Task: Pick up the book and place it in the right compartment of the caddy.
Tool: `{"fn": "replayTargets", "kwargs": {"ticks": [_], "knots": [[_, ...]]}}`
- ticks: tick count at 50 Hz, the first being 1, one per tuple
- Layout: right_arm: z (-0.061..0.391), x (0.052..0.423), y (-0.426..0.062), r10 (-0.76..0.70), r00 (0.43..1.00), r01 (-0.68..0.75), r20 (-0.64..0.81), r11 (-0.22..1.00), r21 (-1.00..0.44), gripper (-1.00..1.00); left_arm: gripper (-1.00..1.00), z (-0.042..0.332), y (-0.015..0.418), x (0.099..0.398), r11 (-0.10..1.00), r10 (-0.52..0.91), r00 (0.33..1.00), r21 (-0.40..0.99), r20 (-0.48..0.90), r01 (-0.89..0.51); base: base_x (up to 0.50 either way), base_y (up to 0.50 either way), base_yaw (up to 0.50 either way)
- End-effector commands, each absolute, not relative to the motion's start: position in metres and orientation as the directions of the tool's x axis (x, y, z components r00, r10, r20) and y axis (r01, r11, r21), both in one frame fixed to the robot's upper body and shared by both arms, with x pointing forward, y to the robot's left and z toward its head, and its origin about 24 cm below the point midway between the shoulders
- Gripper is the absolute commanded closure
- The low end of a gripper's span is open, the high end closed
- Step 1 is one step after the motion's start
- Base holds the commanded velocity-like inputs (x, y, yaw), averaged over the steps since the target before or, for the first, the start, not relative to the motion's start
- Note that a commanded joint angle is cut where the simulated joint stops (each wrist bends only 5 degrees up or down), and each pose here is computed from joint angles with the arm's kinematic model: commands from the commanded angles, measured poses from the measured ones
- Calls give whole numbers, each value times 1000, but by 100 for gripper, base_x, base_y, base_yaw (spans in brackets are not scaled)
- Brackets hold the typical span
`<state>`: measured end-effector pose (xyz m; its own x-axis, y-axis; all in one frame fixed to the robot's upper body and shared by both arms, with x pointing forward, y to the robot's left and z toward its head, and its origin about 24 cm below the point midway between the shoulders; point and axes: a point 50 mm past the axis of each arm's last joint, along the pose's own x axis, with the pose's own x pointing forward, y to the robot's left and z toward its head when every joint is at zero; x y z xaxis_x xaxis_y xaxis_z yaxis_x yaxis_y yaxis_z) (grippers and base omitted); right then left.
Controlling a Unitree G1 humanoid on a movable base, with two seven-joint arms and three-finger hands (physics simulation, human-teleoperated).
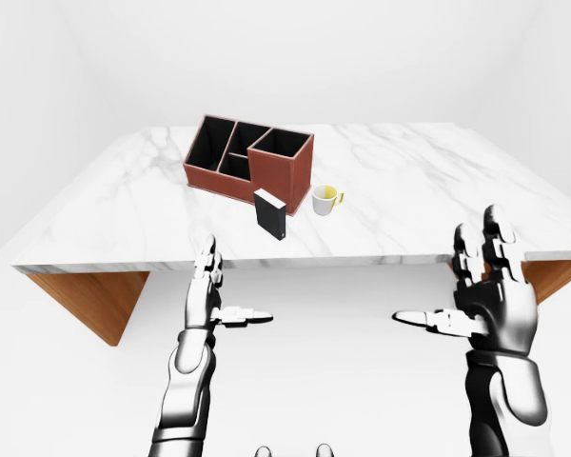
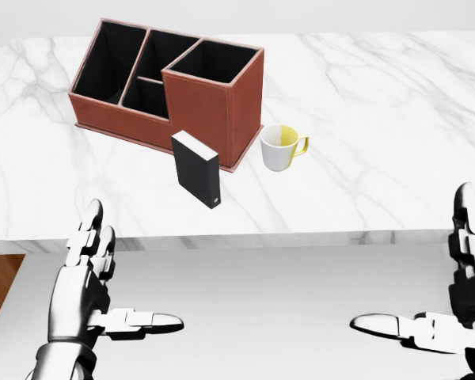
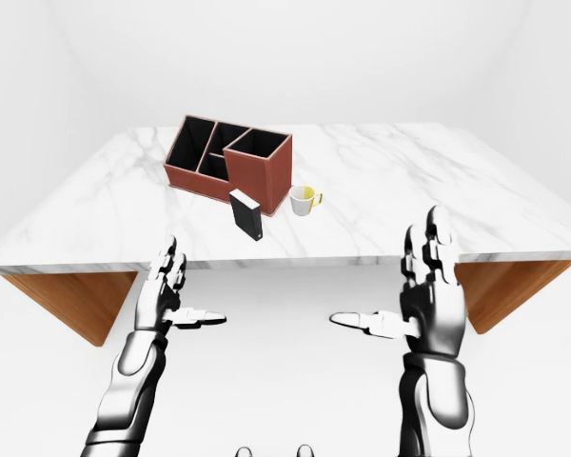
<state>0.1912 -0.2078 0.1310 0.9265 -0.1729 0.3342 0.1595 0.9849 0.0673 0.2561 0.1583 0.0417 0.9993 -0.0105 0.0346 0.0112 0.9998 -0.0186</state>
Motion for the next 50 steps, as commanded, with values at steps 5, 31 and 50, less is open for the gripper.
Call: {"fn": "replayTargets", "kwargs": {"ticks": [5, 31, 50], "knots": [[159, 150, -238, -265, 848, 249, 459, 964, 96, -100, -100, 41, 158, 256, 1000, -2, 999, -10, 49, 3, 0, 0, 0], [156, 116, -270, -377, 803, 359, 462, 924, 130, -100, -100, 39, 155, 256, 1000, -14, 999, -5, 39, 15, 0, 0, 0], [151, 81, -295, -475, 754, 447, 454, 877, 176, -100, -100, 41, 158, 257, 1000, 1, 999, -15, 36, -1, 0, 0, 0]]}}
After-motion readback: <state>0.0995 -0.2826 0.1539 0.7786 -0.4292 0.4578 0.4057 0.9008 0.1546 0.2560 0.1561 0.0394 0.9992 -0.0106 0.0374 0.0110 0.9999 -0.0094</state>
